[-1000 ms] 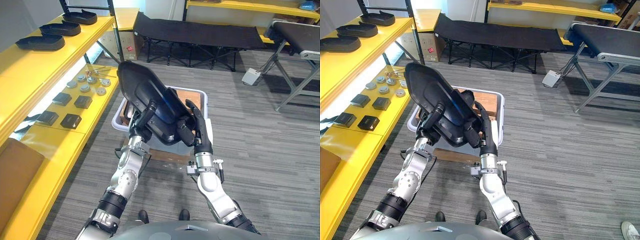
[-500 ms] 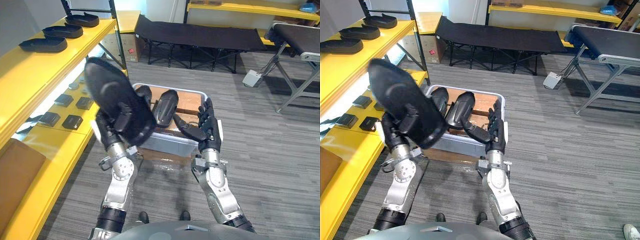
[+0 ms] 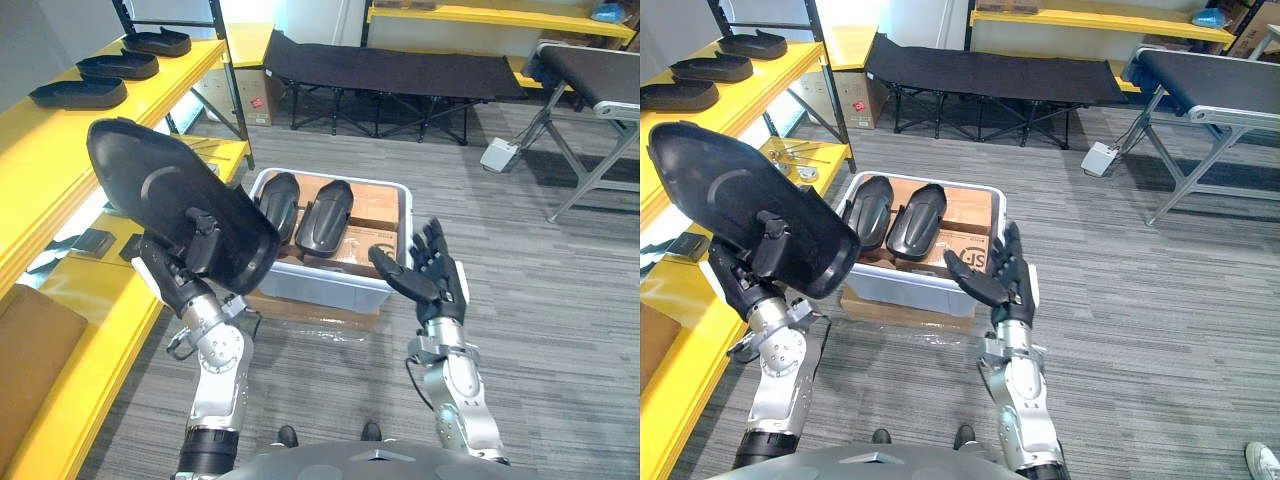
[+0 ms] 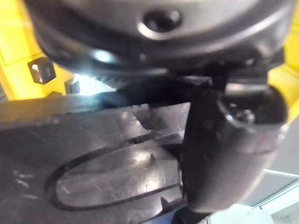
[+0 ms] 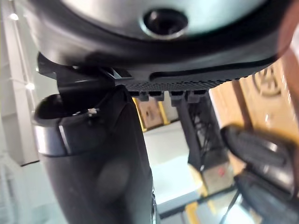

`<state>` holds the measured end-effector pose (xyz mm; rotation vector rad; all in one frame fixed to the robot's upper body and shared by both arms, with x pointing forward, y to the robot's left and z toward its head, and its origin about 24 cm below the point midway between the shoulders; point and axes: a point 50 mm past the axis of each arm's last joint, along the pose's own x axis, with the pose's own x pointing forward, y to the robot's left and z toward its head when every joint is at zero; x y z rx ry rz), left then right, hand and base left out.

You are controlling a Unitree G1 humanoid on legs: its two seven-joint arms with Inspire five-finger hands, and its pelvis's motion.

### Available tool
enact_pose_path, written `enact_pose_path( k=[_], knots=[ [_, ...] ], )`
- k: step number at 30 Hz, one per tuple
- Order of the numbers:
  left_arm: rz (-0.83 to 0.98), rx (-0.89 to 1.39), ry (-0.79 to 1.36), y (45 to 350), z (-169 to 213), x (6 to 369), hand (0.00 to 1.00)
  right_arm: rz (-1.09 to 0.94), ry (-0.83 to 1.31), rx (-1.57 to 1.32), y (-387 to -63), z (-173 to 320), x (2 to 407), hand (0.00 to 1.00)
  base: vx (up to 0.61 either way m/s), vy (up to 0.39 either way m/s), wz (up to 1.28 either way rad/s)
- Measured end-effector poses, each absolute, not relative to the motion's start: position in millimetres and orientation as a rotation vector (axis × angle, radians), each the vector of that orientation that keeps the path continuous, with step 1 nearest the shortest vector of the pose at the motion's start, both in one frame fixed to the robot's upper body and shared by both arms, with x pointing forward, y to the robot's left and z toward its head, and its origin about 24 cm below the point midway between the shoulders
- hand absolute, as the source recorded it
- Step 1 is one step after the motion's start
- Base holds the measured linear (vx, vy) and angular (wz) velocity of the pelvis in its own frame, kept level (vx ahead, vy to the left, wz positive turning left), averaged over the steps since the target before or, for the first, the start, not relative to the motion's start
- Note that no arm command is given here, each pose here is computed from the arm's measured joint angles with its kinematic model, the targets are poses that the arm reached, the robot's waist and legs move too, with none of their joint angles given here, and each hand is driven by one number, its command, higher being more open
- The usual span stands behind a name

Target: Walk over and take three plastic housings, then place them on the shelf

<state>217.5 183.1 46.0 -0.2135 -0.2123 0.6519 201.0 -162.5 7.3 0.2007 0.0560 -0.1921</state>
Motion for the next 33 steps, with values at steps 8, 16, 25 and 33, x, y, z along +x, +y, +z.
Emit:
enact_pose_path(
  k=[8, 16, 25, 33],
  knots=[
    [0.511, -0.308, -0.237, 188.1, 52.9, 196.3, 0.00, -0.295, 0.176, 0.174, -182.4, -10.0, 184.4, 1.00, 0.01, 0.002, -0.04],
    [0.511, -0.229, -0.377, 198.0, 81.9, 187.7, 0.00, -0.096, 0.147, 0.091, -158.6, -5.1, 212.8, 1.00, 0.01, -0.011, 0.33],
    [0.600, -0.356, -0.372, 238.3, 74.1, 150.4, 0.00, -0.036, 0.066, 0.003, -139.1, 18.3, 250.6, 1.00, 0.04, 0.003, 0.54],
    [0.365, -0.385, -0.464, 220.4, 92.7, 152.5, 0.00, -0.085, 0.199, -0.008, -149.7, -5.0, 227.8, 1.00, -0.02, 0.044, 0.60]
  ],
)
